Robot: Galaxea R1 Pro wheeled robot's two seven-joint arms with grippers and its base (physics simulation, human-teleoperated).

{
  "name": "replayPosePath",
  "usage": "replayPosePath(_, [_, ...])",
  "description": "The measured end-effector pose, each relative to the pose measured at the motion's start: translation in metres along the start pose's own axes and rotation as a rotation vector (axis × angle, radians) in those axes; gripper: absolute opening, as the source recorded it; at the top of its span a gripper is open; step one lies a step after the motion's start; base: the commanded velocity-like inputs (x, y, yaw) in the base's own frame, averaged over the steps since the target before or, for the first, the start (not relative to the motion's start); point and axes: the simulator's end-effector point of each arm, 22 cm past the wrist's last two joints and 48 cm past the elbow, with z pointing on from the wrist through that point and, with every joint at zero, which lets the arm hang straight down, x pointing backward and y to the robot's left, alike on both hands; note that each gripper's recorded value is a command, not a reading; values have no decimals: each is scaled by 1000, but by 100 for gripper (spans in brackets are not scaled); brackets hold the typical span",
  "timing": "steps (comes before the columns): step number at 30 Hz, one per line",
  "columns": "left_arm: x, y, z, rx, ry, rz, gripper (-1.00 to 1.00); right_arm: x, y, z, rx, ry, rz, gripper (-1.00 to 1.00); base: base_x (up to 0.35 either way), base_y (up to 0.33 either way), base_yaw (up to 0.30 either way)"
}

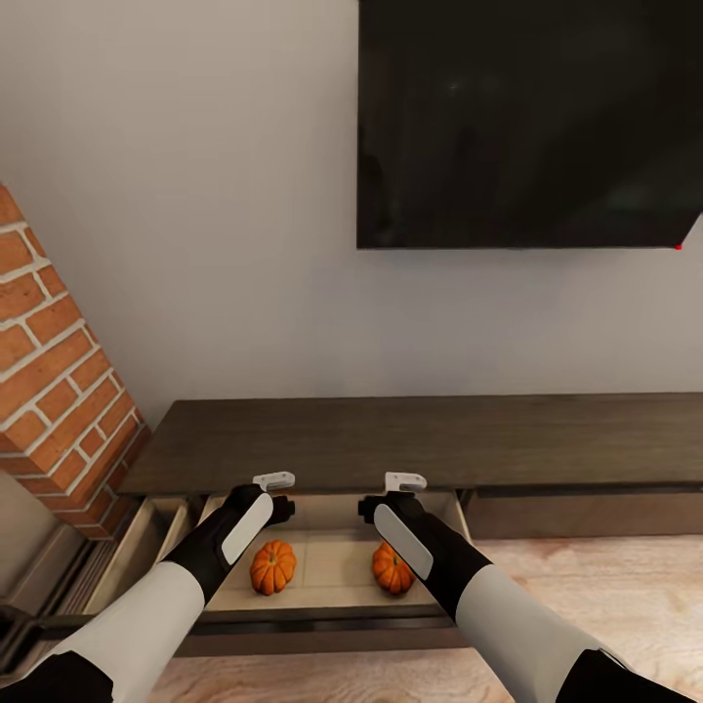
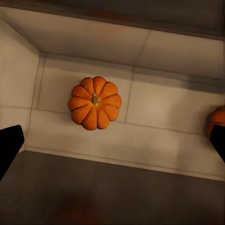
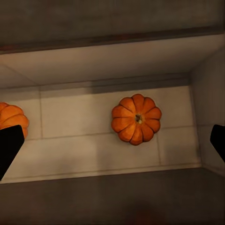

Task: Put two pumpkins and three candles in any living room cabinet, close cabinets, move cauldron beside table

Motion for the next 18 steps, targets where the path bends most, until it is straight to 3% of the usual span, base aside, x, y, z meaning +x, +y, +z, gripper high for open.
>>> replayPosePath(18, [-18, 0, -29, 0, 1, 0, 100, -21, 1, -27, -1, 0, 0, 100, 0, 0, 0])
